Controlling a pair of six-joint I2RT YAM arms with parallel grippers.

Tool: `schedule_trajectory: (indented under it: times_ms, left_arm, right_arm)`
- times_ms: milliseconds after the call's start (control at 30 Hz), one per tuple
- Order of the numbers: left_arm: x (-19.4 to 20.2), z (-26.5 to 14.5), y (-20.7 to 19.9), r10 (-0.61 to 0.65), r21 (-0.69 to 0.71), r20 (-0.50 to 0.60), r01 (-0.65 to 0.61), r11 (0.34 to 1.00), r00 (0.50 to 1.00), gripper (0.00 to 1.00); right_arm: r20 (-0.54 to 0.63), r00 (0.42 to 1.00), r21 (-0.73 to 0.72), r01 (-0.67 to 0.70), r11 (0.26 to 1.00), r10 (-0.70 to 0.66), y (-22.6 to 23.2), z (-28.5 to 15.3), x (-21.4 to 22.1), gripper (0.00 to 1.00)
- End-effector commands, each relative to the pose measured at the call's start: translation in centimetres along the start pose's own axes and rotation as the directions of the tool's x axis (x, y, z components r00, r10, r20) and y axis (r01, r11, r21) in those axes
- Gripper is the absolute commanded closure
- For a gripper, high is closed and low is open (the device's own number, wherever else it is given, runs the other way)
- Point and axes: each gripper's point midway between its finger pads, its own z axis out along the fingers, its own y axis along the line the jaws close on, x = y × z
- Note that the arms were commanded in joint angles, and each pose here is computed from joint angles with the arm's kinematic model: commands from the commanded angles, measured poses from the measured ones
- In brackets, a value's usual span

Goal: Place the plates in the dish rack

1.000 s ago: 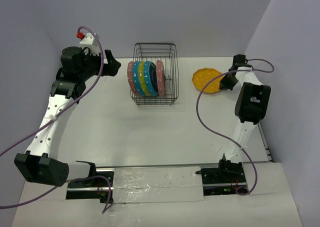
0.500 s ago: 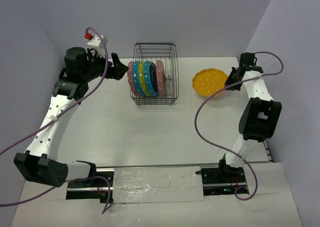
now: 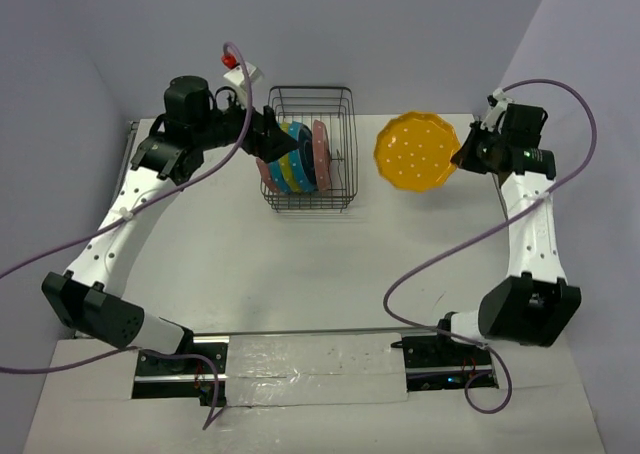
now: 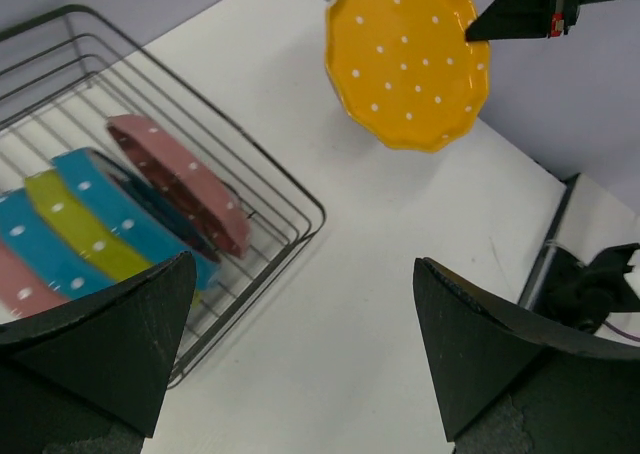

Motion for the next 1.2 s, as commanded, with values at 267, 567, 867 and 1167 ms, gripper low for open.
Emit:
schedule_trajectory:
  times_ms: [267, 567, 867, 1167]
  left_arm:
    - [0.7, 3.8, -8.4, -0.136, 0.230, -0.105, 0.158, 0.960, 0.985, 0.02]
    - [3.7, 5.6, -8.3, -0.207, 0.183, -0.171, 0.237, 0.954, 0.963, 0.03]
    - [4.7, 6.7, -8.3, -0.250, 0.190, -0.200, 0.287, 0.939, 0.947, 0.16]
    - [3.6, 4.7, -12.6, -0.243, 0.435, -0.226, 0.321, 0.841, 0.943, 1.00]
  right_arm:
    - [0.244, 0.950, -0.337, 0.271, 0.902, -0.194, 12.5, -9.7, -1.0, 1.00]
    - [0.214, 0.953, -0.487, 0.293, 0.823, -0.213, 16.8, -12.2, 0.9, 1.00]
    - [0.199, 0.952, -0.586, 0.306, 0.750, -0.233, 19.3, -13.9, 1.9, 1.00]
    - [0.180, 0.952, -0.666, 0.303, 0.681, -0.247, 21.4, -15.1, 2.3, 0.94]
